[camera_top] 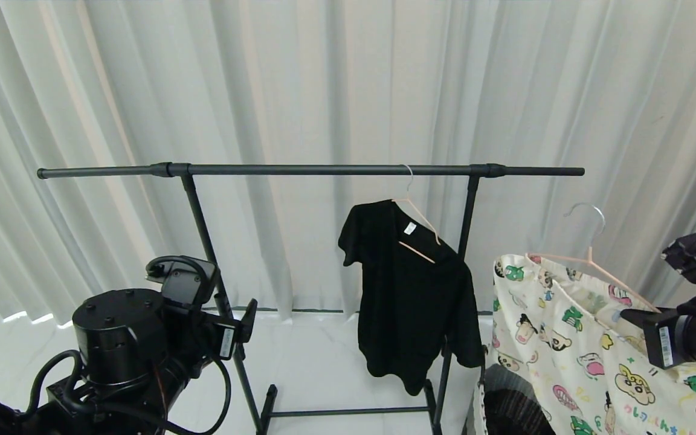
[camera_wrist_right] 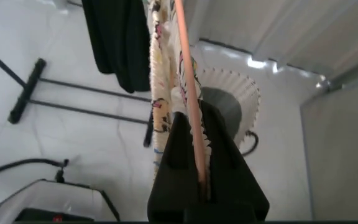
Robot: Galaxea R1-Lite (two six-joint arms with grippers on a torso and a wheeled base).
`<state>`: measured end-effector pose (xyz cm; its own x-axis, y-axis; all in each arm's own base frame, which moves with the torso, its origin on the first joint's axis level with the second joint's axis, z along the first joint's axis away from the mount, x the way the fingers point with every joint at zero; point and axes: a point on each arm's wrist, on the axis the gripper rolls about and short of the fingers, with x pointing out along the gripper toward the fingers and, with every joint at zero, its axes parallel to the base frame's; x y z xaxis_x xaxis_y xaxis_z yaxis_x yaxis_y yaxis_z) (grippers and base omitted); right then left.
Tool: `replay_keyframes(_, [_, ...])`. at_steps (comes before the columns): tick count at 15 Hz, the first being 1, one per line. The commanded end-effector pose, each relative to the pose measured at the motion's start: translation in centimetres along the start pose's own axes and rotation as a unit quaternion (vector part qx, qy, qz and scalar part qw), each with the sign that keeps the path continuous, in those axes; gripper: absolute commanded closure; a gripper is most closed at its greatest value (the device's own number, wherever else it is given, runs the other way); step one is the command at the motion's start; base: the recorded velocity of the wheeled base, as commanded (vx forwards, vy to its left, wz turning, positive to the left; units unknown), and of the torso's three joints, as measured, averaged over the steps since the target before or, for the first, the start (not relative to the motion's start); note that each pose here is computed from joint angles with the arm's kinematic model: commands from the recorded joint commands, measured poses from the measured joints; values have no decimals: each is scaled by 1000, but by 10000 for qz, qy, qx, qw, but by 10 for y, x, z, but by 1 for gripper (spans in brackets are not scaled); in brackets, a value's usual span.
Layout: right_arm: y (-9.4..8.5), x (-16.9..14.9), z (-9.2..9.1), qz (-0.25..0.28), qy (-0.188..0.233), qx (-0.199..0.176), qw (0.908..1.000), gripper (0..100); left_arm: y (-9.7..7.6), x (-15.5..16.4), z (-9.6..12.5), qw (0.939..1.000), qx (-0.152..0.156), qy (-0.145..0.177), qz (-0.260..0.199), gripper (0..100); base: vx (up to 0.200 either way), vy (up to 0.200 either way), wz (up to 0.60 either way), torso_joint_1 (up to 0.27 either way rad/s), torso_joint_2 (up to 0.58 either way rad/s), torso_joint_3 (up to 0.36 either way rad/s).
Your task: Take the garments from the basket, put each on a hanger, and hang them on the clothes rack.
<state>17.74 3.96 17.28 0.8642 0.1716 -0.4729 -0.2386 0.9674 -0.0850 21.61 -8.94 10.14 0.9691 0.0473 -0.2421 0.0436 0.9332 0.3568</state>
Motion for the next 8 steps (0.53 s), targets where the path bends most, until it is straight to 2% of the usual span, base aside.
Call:
replay_keyframes(1, [0, 11, 6, 64, 1, 2, 10000, 100, 0, 0, 0, 10000, -7, -2, -4, 0, 200, 0, 0, 2, 2, 7])
replay_keyframes(5, [0, 24, 24, 268, -225, -7, 9994, 100, 0, 0, 1, 10000, -6, -27, -46, 0, 200, 0, 0, 2, 1, 0])
replay_keyframes(8, [1, 25, 28, 605, -301, -45, 9977, 100, 0, -1, 1, 10000, -10, -32, -36, 0, 200, 0, 0, 7, 2, 2])
